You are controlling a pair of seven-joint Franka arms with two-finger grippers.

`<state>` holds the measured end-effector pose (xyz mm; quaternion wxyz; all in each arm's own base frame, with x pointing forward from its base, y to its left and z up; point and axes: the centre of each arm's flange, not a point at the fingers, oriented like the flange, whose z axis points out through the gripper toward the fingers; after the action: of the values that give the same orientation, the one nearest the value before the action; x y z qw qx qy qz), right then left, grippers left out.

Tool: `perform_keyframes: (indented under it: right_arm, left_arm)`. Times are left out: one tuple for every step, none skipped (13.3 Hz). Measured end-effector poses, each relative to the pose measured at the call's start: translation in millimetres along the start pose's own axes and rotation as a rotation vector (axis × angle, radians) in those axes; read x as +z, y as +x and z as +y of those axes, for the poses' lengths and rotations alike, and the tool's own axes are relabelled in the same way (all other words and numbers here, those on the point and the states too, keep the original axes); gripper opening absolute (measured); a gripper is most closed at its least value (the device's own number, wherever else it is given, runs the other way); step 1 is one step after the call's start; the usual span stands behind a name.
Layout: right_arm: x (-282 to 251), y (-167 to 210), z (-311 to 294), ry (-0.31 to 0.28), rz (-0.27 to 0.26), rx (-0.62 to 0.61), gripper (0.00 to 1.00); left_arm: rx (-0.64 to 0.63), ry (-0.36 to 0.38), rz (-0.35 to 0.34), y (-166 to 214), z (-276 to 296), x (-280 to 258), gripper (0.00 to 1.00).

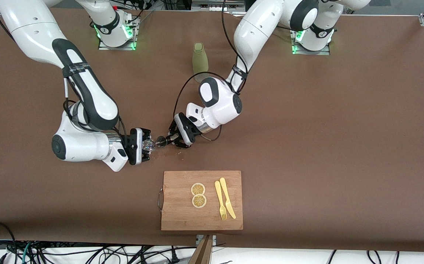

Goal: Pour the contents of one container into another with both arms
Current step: 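Pour the liquid from the glass into the jigger held by the left gripper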

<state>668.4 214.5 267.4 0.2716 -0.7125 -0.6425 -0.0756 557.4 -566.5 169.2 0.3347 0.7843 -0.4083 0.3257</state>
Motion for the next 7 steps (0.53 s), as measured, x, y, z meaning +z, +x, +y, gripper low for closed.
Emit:
perform_keyframes:
  right_arm:
    - [1.8, 5.0, -2.1, 0.001, -0.007, 0.008, 0.16]
    - [2.7, 7.5, -3.2, 0.001, -0.012, 0.013, 0.16]
    - [3.0, 8.2, -3.5, 0.001, -0.015, 0.016, 0.15]
    - [2.9, 7.8, -3.4, -0.001, -0.021, 0.020, 0.15]
    - [2.8, 7.2, -3.2, -0.004, -0.032, 0.026, 0.15]
    - [2.8, 6.6, -3.1, -0.007, -0.044, 0.031, 0.15]
    - [2.7, 6.2, -3.0, -0.009, -0.051, 0.033, 0.15]
  left_arm:
    - [0.000, 0.000, 0.000, 0.0, 0.0, 0.0, 0.21]
    - [0.000, 0.000, 0.000, 0.0, 0.0, 0.0, 0.21]
    - [0.000, 0.000, 0.000, 0.0, 0.0, 0.0, 0.21]
    - [0.000, 0.000, 0.000, 0.0, 0.0, 0.0, 0.21]
    - [0.000, 0.000, 0.000, 0.0, -0.1, 0.0, 0.21]
    - [0.000, 0.000, 0.000, 0.0, -0.1, 0.0, 0.21]
    - [0.000, 0.000, 0.000, 0.0, -0.2, -0.1, 0.21]
